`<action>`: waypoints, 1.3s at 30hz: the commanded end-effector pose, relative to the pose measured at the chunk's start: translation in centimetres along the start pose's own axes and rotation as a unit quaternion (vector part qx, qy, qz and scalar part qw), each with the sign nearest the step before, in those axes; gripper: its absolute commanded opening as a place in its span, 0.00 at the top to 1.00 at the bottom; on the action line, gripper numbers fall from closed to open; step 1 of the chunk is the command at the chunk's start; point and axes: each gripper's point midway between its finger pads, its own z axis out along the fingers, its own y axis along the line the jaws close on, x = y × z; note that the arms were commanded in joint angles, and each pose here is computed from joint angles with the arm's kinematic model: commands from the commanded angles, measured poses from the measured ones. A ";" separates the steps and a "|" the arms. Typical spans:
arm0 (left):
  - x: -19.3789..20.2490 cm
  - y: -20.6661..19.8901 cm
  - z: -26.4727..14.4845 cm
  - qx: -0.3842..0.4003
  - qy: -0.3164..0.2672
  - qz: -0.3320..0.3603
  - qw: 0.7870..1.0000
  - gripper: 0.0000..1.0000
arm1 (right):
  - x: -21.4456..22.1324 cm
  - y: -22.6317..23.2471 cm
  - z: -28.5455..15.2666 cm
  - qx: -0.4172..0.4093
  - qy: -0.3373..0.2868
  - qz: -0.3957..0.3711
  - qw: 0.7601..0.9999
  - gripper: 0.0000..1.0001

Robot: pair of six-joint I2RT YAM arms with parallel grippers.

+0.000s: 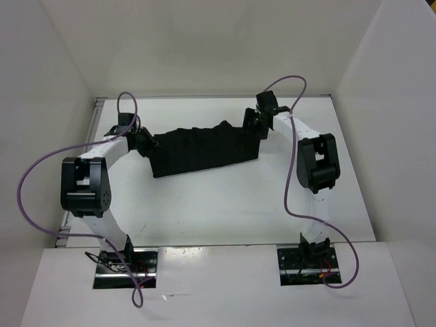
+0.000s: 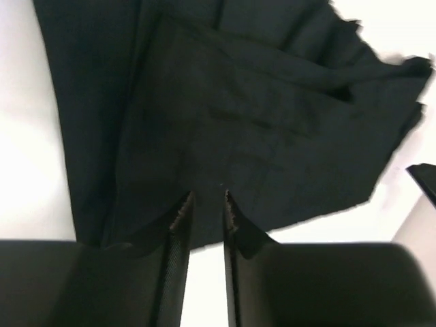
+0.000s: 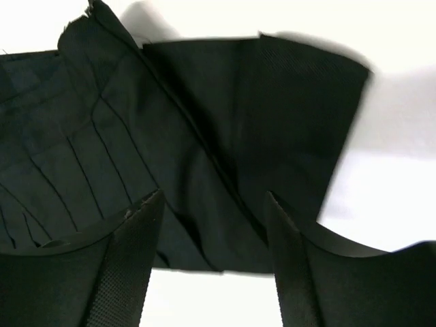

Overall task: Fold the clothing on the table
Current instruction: Fold the skirt

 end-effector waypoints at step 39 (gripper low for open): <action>1.1 4.3 7.5 -0.075 0.042 -0.002 0.996 1.00 | 4.4 -0.2 4.6 -0.033 0.071 -0.069 0.995 0.48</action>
